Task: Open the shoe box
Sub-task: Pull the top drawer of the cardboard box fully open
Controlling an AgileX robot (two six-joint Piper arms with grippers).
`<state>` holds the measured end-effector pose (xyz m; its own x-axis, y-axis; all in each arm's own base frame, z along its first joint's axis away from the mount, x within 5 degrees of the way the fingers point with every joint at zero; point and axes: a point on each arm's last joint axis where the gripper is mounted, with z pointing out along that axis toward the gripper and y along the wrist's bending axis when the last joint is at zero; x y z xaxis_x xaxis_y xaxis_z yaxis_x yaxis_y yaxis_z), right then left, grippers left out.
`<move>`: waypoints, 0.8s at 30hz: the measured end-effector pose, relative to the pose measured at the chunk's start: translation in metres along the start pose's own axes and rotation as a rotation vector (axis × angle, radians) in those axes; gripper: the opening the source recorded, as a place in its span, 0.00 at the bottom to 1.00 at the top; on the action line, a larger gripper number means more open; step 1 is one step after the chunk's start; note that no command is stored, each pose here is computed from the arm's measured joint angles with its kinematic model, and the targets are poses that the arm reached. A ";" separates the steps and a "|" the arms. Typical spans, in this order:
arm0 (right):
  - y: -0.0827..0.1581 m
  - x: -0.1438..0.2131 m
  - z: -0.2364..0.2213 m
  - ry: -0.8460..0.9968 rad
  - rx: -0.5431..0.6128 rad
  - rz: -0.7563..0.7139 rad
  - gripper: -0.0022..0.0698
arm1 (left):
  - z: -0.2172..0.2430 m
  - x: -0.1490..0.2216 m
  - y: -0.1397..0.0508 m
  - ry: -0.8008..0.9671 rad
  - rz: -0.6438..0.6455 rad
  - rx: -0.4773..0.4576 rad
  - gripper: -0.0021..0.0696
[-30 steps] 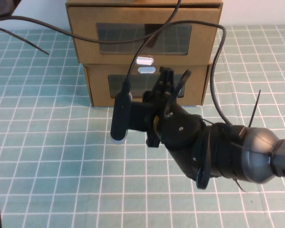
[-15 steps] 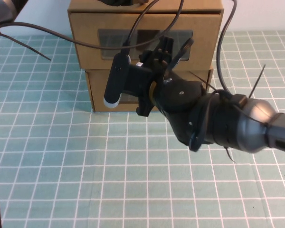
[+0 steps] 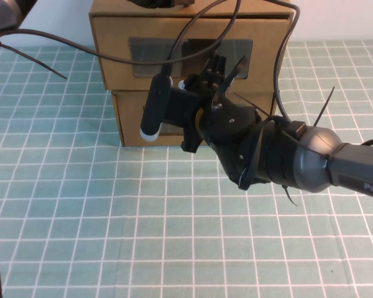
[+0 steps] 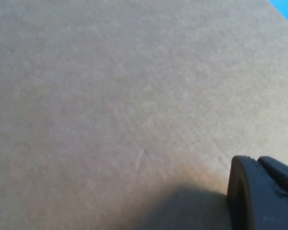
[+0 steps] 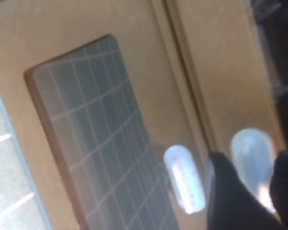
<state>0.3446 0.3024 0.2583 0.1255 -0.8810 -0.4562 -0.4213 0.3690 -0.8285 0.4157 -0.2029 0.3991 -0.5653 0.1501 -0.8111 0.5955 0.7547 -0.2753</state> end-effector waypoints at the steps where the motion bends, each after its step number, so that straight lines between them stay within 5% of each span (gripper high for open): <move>1: 0.001 0.001 0.002 0.003 -0.004 -0.001 0.30 | 0.000 0.000 0.000 0.000 0.000 0.000 0.02; 4: 0.004 0.005 0.007 0.013 -0.003 -0.034 0.28 | 0.000 0.000 0.000 0.001 0.000 0.000 0.02; 9: 0.001 0.004 0.008 0.015 0.017 -0.063 0.07 | 0.000 0.000 0.000 0.001 0.000 0.000 0.02; 16: 0.005 0.002 0.006 0.019 0.027 -0.080 0.05 | 0.000 0.000 0.000 0.002 0.001 -0.001 0.02; 24: 0.048 0.002 -0.012 0.033 -0.081 -0.113 0.02 | 0.000 0.000 0.000 0.005 0.005 -0.005 0.02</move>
<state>0.3139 0.3146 0.2210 0.1473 -0.9253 -0.3494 -0.4777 0.2428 -0.8443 0.4157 -0.2024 0.3986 -0.5653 0.1573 -0.8098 0.5953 0.7574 -0.2684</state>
